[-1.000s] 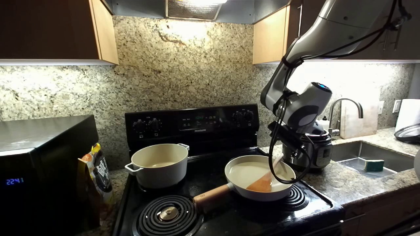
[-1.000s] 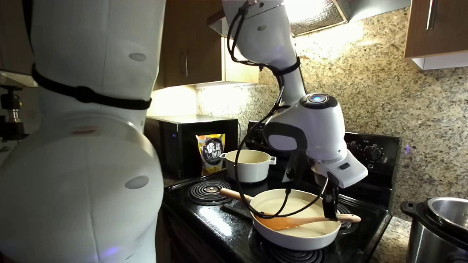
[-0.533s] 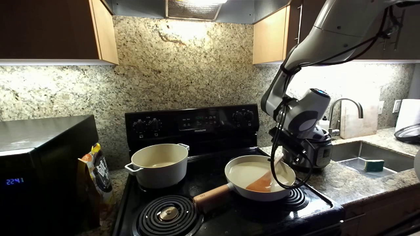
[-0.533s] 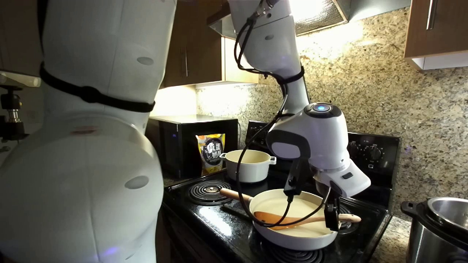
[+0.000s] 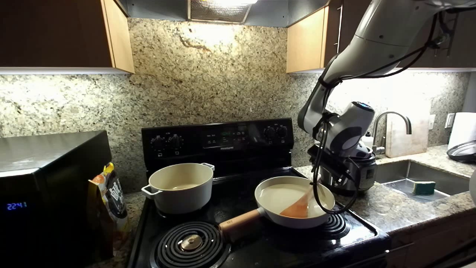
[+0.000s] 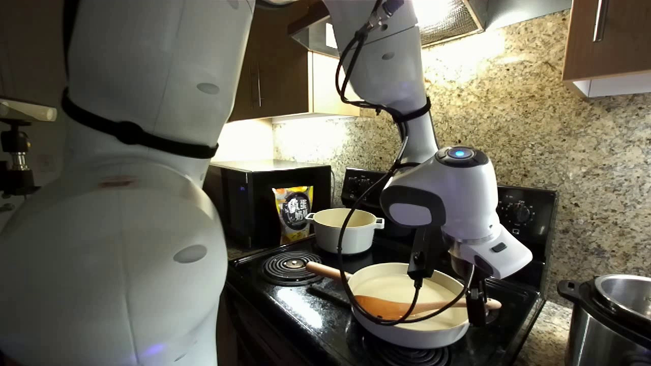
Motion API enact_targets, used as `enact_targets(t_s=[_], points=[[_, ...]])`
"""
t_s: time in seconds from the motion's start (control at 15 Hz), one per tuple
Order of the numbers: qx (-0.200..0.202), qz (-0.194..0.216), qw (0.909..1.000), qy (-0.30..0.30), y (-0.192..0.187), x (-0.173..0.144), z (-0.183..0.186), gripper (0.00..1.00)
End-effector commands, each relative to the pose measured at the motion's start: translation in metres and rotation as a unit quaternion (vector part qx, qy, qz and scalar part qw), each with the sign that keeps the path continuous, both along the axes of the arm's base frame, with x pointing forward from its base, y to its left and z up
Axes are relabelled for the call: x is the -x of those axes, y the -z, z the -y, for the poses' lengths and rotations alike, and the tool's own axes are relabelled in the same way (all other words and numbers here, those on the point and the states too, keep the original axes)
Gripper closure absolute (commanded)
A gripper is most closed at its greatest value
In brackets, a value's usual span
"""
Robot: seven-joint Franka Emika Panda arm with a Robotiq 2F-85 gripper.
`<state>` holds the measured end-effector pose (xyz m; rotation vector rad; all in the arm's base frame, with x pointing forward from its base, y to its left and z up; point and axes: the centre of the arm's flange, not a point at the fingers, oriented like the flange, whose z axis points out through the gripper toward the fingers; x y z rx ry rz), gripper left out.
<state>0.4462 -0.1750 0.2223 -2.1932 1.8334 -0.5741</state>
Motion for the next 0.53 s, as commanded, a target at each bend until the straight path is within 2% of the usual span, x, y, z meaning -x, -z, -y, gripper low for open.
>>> enact_targets(t_s=[0.0,0.47], points=[[0.013,-0.007,0.9997,-0.019,-0.012,-0.004,0.012,0.00],[0.036,-0.018,0.9976,-0.057,-0.026,-0.005,0.022,0.00]])
